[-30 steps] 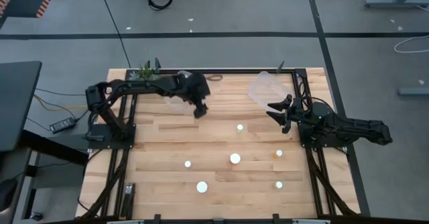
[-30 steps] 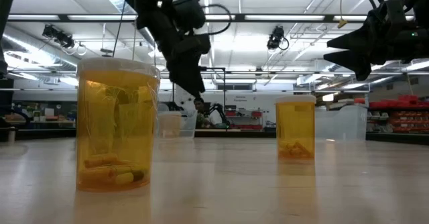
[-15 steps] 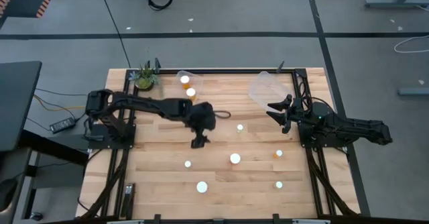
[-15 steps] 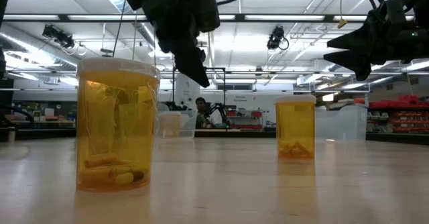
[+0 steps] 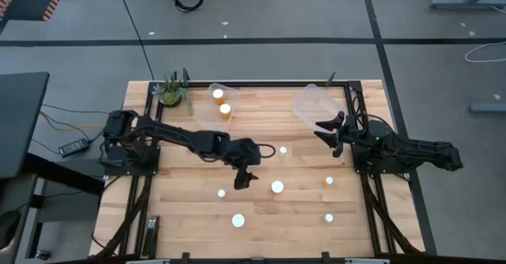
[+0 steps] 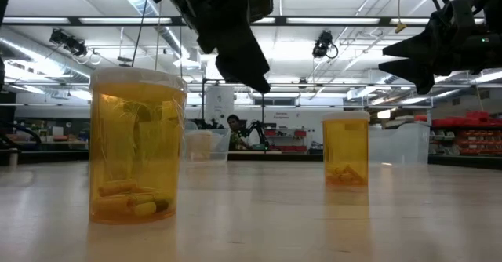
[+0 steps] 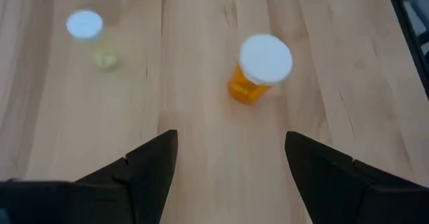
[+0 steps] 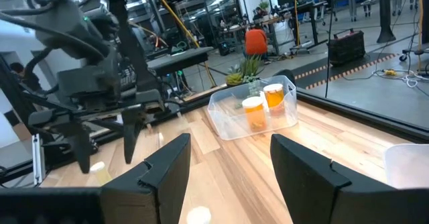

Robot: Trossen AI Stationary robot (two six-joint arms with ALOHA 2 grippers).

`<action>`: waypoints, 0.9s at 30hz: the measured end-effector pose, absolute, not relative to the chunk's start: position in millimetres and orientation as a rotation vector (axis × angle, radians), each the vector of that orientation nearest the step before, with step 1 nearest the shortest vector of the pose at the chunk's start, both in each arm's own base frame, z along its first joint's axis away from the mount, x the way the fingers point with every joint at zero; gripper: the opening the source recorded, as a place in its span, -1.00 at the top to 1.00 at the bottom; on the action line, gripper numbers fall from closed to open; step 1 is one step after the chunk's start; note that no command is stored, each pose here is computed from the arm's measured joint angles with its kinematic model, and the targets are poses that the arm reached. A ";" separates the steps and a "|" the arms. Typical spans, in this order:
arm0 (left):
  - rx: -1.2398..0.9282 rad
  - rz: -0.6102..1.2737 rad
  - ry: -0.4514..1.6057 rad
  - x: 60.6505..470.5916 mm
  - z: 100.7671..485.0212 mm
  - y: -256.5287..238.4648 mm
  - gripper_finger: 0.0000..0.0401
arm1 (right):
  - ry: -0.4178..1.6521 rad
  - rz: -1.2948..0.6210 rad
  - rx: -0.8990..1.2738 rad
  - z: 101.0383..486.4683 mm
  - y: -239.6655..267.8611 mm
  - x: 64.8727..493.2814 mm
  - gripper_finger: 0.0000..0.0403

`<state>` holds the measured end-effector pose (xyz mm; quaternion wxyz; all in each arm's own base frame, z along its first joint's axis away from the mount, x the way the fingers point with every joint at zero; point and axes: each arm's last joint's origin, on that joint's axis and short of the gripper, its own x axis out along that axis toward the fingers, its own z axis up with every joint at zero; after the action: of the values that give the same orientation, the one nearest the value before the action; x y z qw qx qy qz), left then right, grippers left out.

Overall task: Pick and place medicine bottles into bin by pill shape (circle, oval)
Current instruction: Put the large orange pill bottle into the left transparent bin

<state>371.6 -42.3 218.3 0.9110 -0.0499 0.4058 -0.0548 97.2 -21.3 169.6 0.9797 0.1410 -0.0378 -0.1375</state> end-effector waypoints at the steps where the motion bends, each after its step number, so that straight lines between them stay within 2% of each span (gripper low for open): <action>1: -0.106 -0.111 0.827 376.3 219.1 -44.2 -0.43 | -0.076 -0.277 0.284 169.7 -21.3 97.2 -0.06; 27: 0.028 -0.170 0.936 458.1 212.7 -97.4 -0.43 | -0.019 -0.285 0.287 164.5 -21.6 99.2 -0.06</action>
<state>458.1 -97.4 212.7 0.8889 0.0137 0.4506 -0.0819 99.2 -21.6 164.5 0.9796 0.1423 -0.0093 -0.1416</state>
